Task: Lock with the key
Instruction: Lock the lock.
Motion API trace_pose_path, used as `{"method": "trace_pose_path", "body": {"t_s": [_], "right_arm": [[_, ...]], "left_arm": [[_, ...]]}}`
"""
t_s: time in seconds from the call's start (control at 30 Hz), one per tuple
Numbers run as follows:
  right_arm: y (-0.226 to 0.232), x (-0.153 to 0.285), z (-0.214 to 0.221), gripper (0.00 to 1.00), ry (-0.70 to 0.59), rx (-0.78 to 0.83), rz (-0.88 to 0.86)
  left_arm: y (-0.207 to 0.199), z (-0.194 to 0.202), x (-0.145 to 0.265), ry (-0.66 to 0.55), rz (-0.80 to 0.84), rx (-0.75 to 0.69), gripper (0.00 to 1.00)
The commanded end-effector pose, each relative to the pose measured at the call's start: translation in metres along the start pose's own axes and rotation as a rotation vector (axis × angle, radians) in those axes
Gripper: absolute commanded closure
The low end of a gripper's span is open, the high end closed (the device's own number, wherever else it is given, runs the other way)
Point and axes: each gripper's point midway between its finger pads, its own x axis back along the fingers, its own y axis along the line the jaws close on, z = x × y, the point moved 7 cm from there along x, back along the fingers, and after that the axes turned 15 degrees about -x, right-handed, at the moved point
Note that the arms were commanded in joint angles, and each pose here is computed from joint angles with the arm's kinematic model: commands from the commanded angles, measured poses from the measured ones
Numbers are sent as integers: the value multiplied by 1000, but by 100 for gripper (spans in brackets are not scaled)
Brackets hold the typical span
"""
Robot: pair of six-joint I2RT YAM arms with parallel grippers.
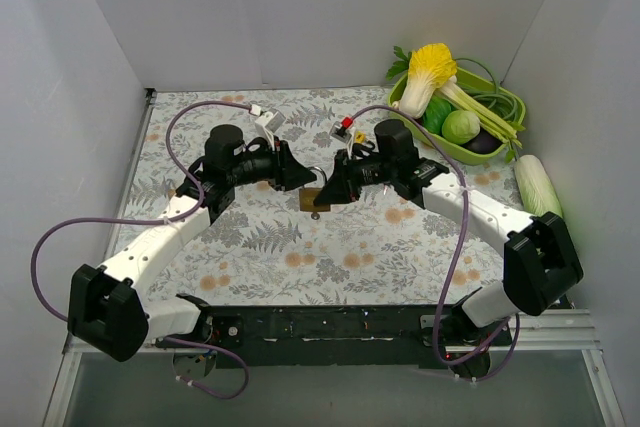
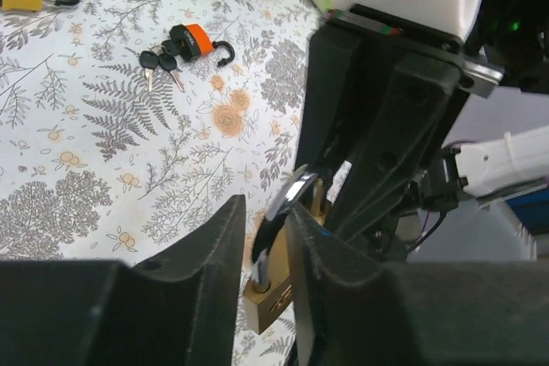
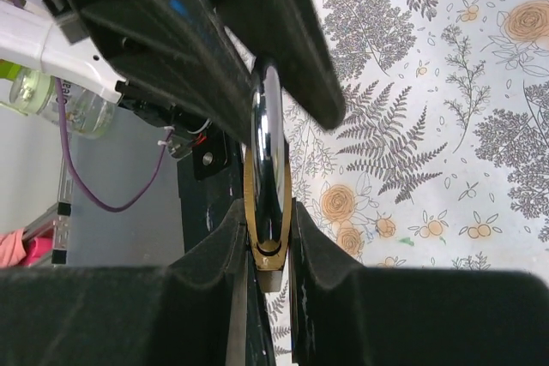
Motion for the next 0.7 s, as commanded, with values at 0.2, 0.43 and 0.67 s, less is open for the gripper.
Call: {"method": "trace_pose_path", "body": {"t_s": [0.2,0.43,0.67], "right_arm": [[20,2,-26,45,-9,46,-108],[17,11,-22,22,-92,49,-148],[19,4,-28,22,-122,-32,-227]], "left_arm": [[1,-24,14,-142,19,125,100],[4,-43,29,-268,98,226,100],[-2,-47,31,-291,160,228,100]]}}
